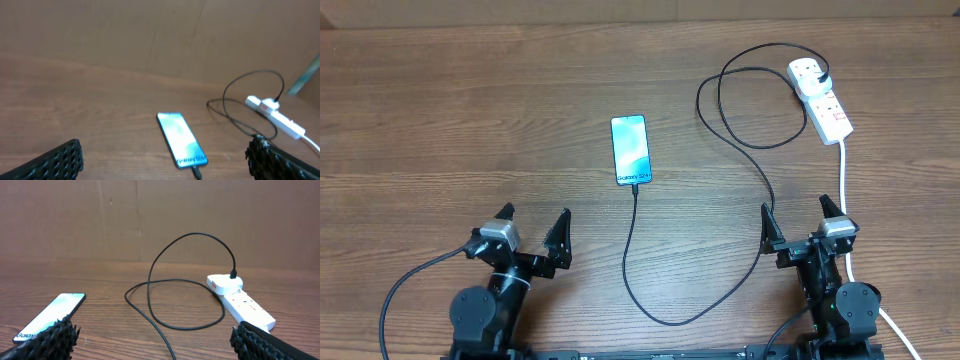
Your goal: Plug charger to phone and switch on socket
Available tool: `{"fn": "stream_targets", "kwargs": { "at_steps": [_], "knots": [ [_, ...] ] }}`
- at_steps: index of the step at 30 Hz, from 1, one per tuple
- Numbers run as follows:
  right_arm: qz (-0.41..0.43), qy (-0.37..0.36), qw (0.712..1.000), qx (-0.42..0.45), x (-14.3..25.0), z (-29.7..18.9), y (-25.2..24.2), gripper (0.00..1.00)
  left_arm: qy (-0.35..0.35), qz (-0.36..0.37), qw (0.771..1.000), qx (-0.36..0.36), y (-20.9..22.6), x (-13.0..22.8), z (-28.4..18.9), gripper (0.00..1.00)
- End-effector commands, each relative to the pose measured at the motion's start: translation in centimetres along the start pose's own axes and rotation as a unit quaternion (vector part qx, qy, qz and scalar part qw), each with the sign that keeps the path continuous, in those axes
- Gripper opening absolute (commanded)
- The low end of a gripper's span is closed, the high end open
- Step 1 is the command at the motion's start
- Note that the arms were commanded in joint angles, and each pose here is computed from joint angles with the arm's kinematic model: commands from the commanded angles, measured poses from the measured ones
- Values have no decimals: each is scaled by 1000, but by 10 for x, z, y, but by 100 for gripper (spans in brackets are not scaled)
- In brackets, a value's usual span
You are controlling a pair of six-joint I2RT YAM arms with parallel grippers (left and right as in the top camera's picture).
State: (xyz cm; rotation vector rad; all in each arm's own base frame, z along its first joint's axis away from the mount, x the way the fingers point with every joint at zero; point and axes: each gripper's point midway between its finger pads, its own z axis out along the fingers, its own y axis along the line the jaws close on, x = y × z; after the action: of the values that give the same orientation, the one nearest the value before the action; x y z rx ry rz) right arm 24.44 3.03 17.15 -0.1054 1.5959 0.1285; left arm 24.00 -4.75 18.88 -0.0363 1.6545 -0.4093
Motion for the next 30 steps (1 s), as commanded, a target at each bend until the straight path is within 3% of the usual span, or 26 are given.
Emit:
{"fn": "stream_targets", "kwargs": {
  "at_steps": [1,30],
  "knots": [
    [1,-3,1000,7,1,0,-3,100,-12,13,1000,12,-1,8,1,100],
    [1,-3,1000,7,1,0,-3,100,-72,20,997,-5,7,-5,0,100]
  ]
}}
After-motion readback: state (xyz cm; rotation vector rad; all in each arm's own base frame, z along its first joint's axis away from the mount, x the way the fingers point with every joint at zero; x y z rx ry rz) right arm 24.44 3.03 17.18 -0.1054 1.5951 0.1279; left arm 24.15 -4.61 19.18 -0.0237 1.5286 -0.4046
